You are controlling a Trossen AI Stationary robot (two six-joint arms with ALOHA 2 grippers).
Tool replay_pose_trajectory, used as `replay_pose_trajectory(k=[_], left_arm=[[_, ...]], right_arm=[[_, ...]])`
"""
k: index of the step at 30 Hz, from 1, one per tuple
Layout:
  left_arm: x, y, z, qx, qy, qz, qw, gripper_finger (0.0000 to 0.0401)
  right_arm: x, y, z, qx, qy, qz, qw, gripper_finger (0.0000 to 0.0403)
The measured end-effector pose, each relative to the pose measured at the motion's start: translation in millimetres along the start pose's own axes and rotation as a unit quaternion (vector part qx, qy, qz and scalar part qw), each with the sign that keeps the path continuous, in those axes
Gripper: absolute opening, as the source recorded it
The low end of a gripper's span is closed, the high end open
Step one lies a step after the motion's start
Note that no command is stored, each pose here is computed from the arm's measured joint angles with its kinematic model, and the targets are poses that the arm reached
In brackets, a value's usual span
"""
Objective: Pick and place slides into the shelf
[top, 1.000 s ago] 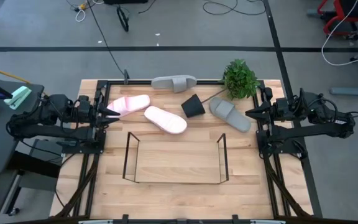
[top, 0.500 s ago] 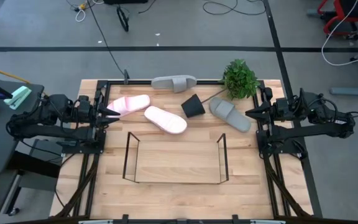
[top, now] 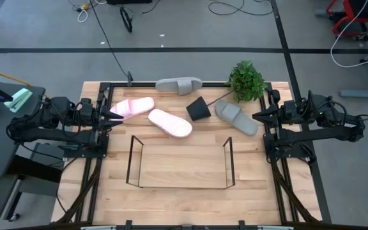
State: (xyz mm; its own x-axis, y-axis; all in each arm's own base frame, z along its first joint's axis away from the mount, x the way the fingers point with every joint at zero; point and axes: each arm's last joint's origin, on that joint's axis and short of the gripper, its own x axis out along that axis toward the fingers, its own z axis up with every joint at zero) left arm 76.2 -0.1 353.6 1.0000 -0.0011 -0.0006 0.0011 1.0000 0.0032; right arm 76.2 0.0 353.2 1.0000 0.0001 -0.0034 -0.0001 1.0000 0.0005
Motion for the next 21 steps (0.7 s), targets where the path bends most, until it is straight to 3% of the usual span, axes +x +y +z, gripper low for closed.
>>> replay_pose_trajectory(k=[21], left_arm=[[0.0, 0.0, 0.0, 0.0, 0.0, 0.0, 1.0, 0.008]], right_arm=[[0.0, 0.0, 0.1, 0.0, 0.0, 0.0, 1.0, 0.0034]])
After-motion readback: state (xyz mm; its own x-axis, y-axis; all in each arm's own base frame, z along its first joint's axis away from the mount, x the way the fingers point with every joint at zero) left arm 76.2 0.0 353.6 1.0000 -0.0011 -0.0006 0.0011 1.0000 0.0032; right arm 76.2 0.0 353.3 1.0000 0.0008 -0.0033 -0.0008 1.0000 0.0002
